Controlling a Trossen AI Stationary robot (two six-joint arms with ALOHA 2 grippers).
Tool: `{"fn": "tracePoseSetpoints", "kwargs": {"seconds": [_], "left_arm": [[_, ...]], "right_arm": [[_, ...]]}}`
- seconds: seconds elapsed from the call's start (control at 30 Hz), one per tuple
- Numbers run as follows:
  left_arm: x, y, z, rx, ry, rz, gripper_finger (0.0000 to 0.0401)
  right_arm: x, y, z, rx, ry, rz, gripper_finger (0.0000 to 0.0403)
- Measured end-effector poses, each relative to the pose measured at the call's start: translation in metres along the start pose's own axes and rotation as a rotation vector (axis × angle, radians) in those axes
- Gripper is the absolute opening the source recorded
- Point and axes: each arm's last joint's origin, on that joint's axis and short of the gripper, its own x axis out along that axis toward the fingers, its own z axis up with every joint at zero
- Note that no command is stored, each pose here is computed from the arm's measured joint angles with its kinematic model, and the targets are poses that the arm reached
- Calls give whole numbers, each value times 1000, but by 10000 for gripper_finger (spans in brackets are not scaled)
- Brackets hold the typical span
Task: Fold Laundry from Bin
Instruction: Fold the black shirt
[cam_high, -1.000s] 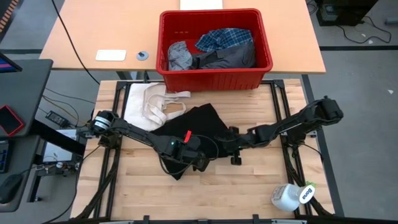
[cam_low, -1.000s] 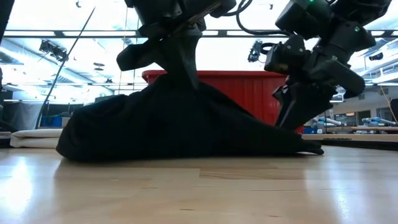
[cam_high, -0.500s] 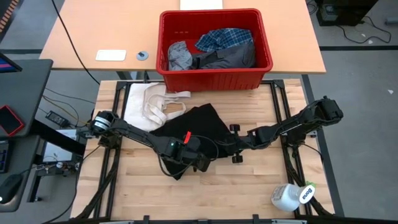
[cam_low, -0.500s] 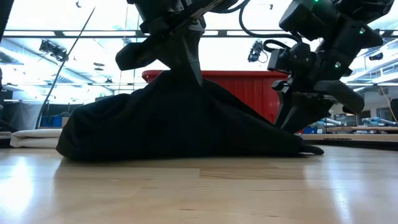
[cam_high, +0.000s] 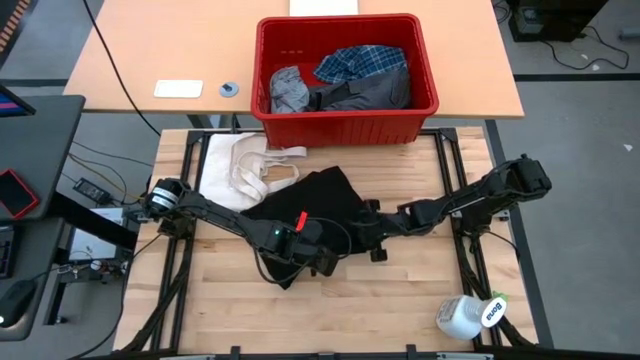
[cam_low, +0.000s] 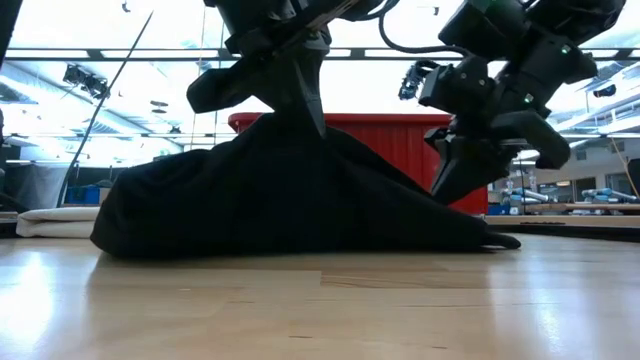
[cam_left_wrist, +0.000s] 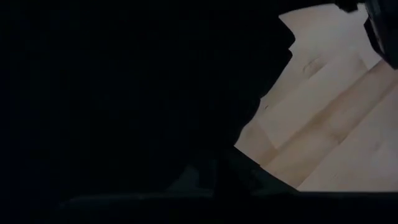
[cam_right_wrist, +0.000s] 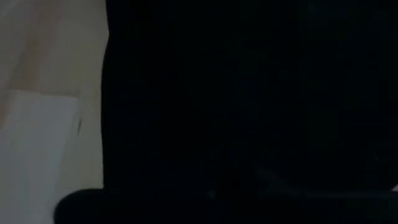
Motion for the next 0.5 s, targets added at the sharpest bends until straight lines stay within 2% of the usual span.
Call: {"fn": "tracePoseSetpoints", "kwargs": {"seconds": [0.13, 0.23, 0.37, 0.5], "left_arm": [[-1, -1, -4, 53, 5, -4, 10], [-2, -2, -5, 79, 18, -11, 33], [-2, -2, -5, 56, 25, -11, 111], [-2, -1, -5, 30, 26, -10, 189]], "right_arm": [[1, -5, 3, 75, -33, 35, 15], [1, -6, 5, 134, -56, 75, 9], [1, -8, 9, 226, -87, 99, 6], [2, -13, 9, 412, -82, 99, 6]]}}
